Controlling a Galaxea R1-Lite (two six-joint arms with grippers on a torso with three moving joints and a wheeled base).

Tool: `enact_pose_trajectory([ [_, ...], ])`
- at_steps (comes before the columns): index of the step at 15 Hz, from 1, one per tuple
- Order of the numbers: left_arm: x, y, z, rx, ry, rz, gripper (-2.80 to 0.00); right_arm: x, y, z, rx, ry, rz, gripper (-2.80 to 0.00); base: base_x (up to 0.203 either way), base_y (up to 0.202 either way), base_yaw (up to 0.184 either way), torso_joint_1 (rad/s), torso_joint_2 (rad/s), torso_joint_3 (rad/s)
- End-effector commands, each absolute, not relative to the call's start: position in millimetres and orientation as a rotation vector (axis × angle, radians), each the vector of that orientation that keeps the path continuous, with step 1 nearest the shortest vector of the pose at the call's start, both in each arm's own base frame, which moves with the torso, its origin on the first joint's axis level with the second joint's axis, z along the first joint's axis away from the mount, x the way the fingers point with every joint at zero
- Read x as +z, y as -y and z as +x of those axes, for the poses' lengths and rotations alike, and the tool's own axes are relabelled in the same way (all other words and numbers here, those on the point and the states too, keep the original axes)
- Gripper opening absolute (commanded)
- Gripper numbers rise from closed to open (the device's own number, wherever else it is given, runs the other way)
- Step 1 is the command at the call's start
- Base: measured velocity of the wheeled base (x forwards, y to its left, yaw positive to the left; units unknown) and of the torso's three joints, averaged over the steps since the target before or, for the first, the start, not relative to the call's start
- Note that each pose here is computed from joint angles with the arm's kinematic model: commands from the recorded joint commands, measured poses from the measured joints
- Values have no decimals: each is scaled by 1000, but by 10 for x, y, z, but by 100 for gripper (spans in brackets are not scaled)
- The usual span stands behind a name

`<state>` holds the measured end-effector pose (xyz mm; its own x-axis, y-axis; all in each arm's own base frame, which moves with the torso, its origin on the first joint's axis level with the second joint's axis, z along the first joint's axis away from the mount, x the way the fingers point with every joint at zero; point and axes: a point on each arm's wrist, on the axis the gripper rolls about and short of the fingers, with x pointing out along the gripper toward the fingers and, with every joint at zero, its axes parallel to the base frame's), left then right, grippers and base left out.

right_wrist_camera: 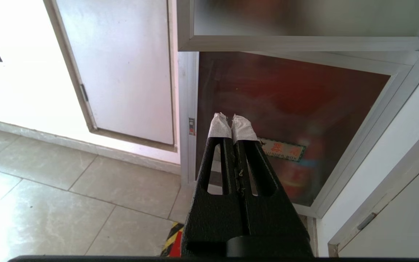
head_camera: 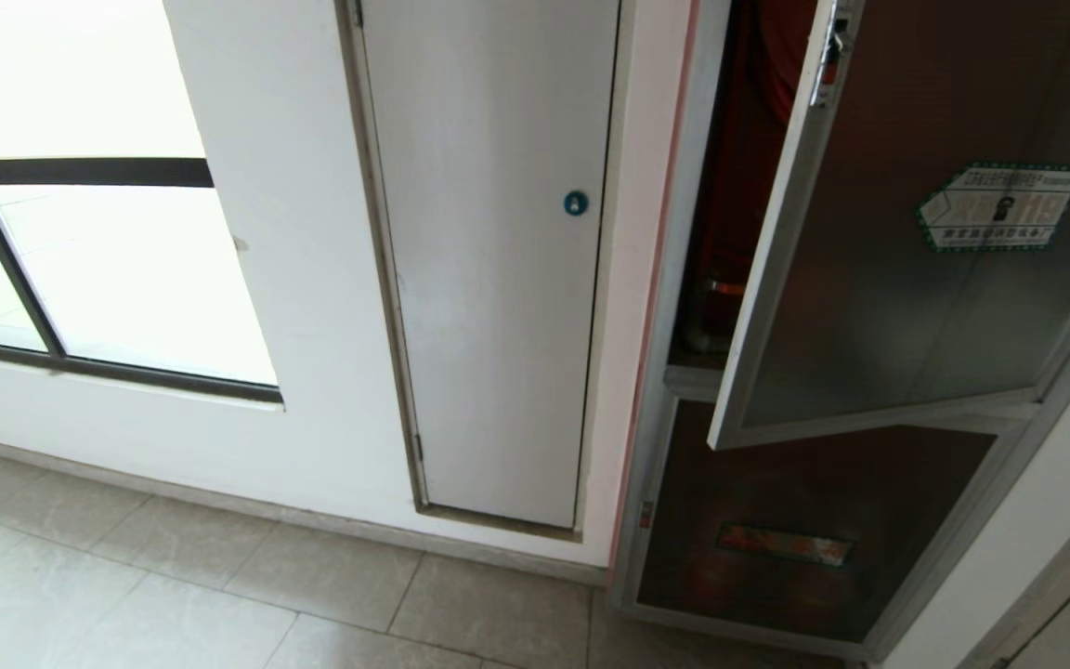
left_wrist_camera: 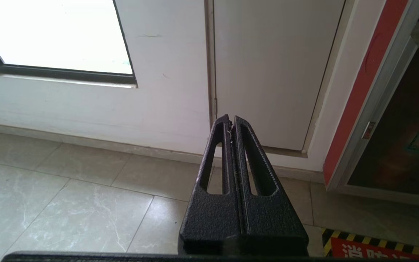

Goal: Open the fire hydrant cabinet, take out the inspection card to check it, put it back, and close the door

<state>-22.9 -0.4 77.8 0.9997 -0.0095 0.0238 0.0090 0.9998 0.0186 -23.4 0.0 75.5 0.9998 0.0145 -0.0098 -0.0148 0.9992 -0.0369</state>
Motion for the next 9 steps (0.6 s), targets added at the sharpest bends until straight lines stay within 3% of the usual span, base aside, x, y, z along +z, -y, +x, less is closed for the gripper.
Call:
enact_pose_trajectory([
  [1, 757, 4, -222, -9, 15, 19, -280, 754, 0, -235, 16, -12, -38, -280, 0, 0, 0, 0, 0, 0],
  [9, 757, 4, -222, -9, 15, 19, -280, 947, 0, -276, 19, 4, -12, -280, 0, 0, 0, 0, 0, 0],
])
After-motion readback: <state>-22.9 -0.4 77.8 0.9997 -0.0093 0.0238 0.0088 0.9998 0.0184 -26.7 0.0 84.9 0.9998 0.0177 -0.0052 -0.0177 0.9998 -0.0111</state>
